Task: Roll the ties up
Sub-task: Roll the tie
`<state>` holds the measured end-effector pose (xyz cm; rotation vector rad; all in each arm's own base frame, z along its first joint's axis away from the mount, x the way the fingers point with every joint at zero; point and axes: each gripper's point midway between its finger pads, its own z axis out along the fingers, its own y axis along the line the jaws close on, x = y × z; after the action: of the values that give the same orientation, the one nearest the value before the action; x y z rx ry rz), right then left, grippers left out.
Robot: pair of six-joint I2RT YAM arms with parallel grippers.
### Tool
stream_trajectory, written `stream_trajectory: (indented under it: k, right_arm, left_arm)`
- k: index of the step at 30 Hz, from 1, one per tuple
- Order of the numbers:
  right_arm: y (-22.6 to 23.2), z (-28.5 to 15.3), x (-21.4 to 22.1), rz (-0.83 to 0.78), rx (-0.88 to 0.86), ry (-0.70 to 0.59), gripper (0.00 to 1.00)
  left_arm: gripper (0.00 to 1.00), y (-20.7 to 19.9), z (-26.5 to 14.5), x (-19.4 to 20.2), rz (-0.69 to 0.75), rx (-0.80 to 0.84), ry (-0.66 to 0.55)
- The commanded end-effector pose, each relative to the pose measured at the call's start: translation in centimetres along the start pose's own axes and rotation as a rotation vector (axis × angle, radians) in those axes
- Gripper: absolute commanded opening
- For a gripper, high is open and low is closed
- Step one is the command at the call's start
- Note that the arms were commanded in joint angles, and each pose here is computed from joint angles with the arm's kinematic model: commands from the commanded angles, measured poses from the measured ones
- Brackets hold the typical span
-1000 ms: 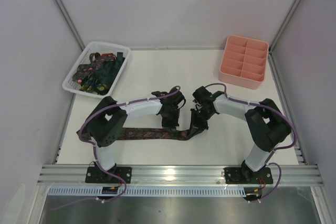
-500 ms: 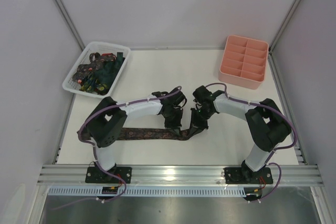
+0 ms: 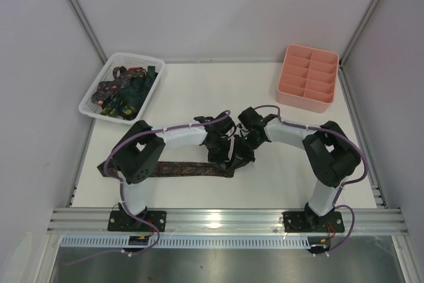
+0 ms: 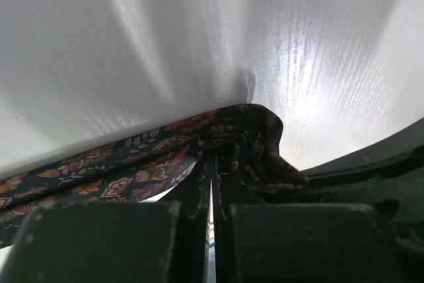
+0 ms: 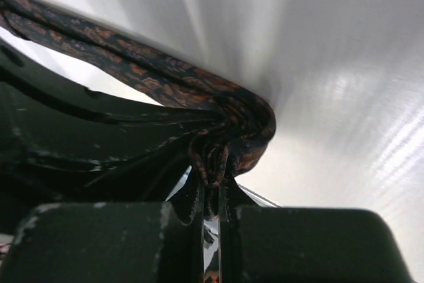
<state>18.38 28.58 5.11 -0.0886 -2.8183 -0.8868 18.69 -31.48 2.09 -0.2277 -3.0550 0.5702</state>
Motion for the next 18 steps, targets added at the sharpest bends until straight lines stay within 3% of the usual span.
stream_trajectory:
  k: [1, 18]
  right_arm:
    - [3.1, 0.2, -1.0, -0.026, -0.081, -0.024, 0.0]
    - [2.6, 2.4, -1.9, 0.006, -0.019, -0.027, 0.0]
  left_arm:
    - [0.0, 1.1, 0.0, -1.0, 0.014, -0.036, -0.066]
    - [0.01, 2.4, -1.2, -0.9, 0.016, -0.074, -0.128]
